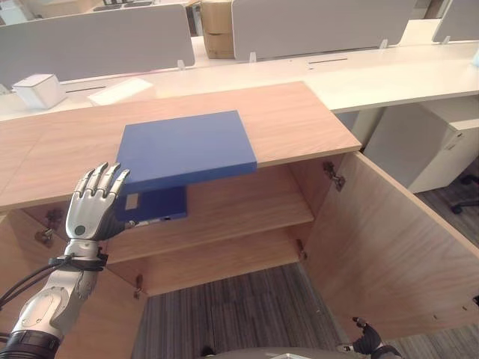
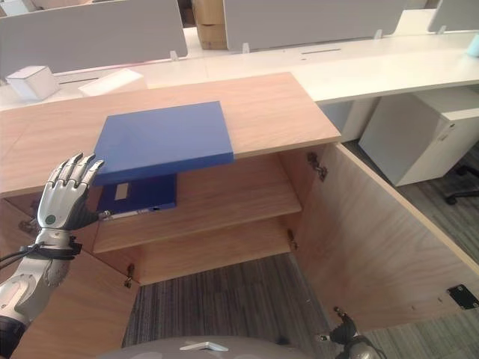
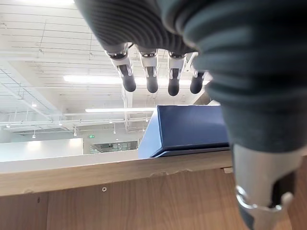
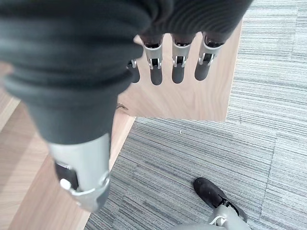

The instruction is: Put the empty folder in the office cabinet

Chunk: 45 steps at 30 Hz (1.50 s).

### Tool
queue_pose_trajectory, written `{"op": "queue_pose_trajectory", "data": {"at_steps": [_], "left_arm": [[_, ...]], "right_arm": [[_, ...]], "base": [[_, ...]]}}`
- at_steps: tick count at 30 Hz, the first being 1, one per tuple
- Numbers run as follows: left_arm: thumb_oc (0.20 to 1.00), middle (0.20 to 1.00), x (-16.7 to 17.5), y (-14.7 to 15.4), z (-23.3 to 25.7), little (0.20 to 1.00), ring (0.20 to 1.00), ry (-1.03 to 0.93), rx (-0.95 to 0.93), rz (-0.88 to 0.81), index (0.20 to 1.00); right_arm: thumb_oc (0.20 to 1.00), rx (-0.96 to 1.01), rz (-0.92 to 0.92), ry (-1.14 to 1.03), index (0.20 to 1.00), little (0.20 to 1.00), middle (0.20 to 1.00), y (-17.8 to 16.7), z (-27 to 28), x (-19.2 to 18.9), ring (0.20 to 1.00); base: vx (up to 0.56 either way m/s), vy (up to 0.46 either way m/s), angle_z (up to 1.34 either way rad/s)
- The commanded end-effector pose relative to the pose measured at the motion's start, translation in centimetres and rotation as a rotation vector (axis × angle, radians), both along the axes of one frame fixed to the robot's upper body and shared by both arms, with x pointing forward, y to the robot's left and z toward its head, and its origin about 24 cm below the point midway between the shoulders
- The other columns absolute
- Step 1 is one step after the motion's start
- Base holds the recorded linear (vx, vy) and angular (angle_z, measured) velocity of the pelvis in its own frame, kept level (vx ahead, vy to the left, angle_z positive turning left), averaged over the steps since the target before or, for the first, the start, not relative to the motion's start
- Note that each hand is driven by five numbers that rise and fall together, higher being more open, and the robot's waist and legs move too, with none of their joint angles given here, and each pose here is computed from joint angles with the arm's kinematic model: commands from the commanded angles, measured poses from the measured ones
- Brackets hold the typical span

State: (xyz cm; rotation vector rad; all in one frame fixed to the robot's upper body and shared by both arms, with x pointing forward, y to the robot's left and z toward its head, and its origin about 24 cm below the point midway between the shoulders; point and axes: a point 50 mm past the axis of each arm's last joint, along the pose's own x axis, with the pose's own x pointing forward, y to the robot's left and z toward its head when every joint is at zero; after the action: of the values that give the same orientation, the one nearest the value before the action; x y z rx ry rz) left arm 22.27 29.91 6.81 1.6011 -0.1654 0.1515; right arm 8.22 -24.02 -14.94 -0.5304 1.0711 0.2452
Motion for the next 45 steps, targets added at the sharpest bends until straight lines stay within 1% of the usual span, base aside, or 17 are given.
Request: {"op": "queue_pose_trajectory", "data": {"at_steps": [1,7,13,21,23,32,45], "left_arm": [[1.0,1.0,0.8,1.2,2.6,1.0,1.0,-0.102,0.101,0.008,1.0],[1.0,1.0,0.6,1.1,3.0,1.0,1.0,-0.127,0.109,0.0,1.0],[1.0,1.0,0.8,0.8,2.1,1.0,1.0,-0.09,0.097,-0.01,1.0],[1.0,1.0,1.7,0.0,1.1,1.0,1.0,-0.043,0.09,-0.033,1.0],[1.0,1.0,2.5,-0.3,0.5,1.0,1.0,-0.02,0.098,-0.037,1.0],[1.0,1.0,3.5,-0.5,0.4,1.0,1.0,-0.021,0.134,-0.034,1.0],[1.0,1.0,4.8,-0.6,1.2,1.0,1.0,-0.08,0.16,-0.02,1.0]], "right_arm": [[1.0,0.009,0.004,-0.101,1.0,1.0,1.0,0.5,0.7,2.7,1.0],[1.0,0.015,-0.005,-0.09,1.0,1.0,1.0,0.6,0.5,2.4,1.0],[1.0,0.016,0.006,-0.1,1.0,1.0,1.0,0.7,0.6,2.7,1.0],[1.0,0.016,0.014,-0.116,1.0,1.0,1.0,0.7,0.8,3.0,1.0],[1.0,0.009,0.018,-0.123,1.0,1.0,1.0,0.6,0.9,3.1,1.0],[1.0,0.006,0.017,-0.116,1.0,1.0,1.0,0.6,0.8,2.8,1.0],[1.0,0.002,0.021,-0.105,1.0,1.0,1.0,0.7,0.6,2.5,1.0]], "base": [[0.0,0.0,0.0],[0.01,0.004,-0.06],[0.01,-0.001,-0.05],[0.0,-0.002,-0.01],[0.03,-0.01,-0.12],[0.01,-0.003,-0.08],[0.01,-0.001,-0.02]]}}
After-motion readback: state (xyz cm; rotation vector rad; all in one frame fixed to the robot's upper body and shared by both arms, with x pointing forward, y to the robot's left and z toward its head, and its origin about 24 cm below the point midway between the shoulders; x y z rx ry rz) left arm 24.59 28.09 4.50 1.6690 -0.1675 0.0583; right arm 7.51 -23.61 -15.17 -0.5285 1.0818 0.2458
